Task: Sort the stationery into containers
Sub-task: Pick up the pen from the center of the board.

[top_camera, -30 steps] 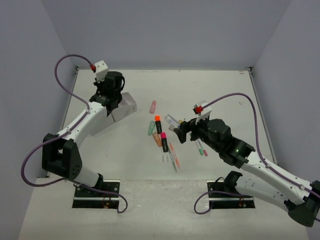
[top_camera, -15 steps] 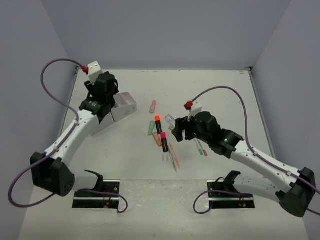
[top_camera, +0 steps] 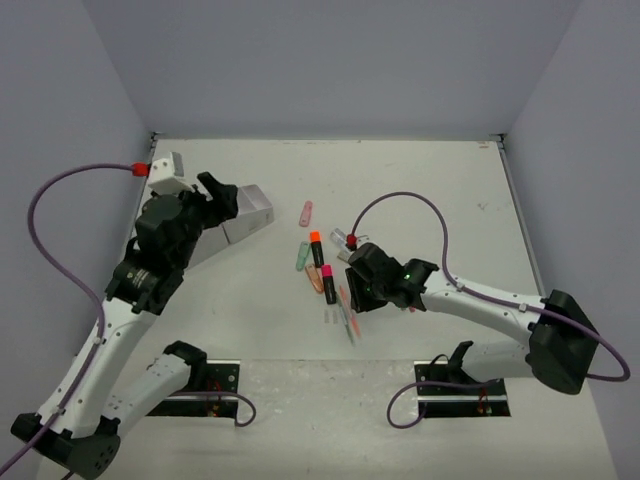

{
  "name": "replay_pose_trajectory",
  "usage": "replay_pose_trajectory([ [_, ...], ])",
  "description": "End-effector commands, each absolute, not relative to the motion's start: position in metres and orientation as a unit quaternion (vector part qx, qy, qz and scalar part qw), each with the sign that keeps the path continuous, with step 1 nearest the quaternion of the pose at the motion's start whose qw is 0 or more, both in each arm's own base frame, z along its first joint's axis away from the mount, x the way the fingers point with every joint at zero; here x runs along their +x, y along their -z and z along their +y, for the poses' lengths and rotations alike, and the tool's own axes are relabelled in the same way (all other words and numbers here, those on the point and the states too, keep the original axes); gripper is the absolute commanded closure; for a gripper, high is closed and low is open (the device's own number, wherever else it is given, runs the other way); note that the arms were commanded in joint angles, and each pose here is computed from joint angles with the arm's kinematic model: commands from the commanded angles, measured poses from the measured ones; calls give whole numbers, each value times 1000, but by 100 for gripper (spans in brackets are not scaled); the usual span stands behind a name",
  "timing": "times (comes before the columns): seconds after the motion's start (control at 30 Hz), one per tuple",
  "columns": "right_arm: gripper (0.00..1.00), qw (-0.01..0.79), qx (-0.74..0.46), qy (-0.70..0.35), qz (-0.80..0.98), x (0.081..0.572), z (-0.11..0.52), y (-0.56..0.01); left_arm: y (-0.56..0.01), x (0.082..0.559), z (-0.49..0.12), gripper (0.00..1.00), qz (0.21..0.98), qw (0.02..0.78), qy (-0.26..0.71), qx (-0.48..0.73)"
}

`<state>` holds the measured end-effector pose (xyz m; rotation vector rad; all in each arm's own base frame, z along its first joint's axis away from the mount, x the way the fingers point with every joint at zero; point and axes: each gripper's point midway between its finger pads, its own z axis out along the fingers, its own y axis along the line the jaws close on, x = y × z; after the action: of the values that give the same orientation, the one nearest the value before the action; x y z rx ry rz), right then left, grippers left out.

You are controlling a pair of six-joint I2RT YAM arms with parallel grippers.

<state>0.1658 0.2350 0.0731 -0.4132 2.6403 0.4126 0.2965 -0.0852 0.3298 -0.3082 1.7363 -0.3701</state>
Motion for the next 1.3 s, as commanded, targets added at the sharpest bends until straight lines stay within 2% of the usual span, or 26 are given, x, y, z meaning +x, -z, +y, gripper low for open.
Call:
replay_pose_trajectory([
  [0.0, 70, 191, -143, -125, 963, 158, 243, -55, -260, 287, -112, 24, 824, 536, 173, -62],
  [0.13, 68, 176, -151, -103, 967, 157, 246, -40, -245, 281, -114, 21, 826, 532, 178, -51],
  [0.53, 69, 171, -152, -80, 970, 166, 254, -24, -238, 276, -112, 16, 828, 531, 175, -47],
  [0.73, 70, 173, -141, -37, 974, 171, 242, -17, -229, 274, -119, 7, 836, 517, 181, -35],
  [1.0, 83, 179, -132, -10, 975, 174, 230, -15, -207, 261, -147, 5, 855, 486, 176, -29],
  [1.1, 98, 182, -134, -13, 974, 174, 231, -18, -190, 254, -159, 6, 865, 469, 172, -36],
  [1.27, 100, 210, -131, -34, 968, 176, 229, -41, -157, 231, -187, 7, 876, 443, 186, -40],
])
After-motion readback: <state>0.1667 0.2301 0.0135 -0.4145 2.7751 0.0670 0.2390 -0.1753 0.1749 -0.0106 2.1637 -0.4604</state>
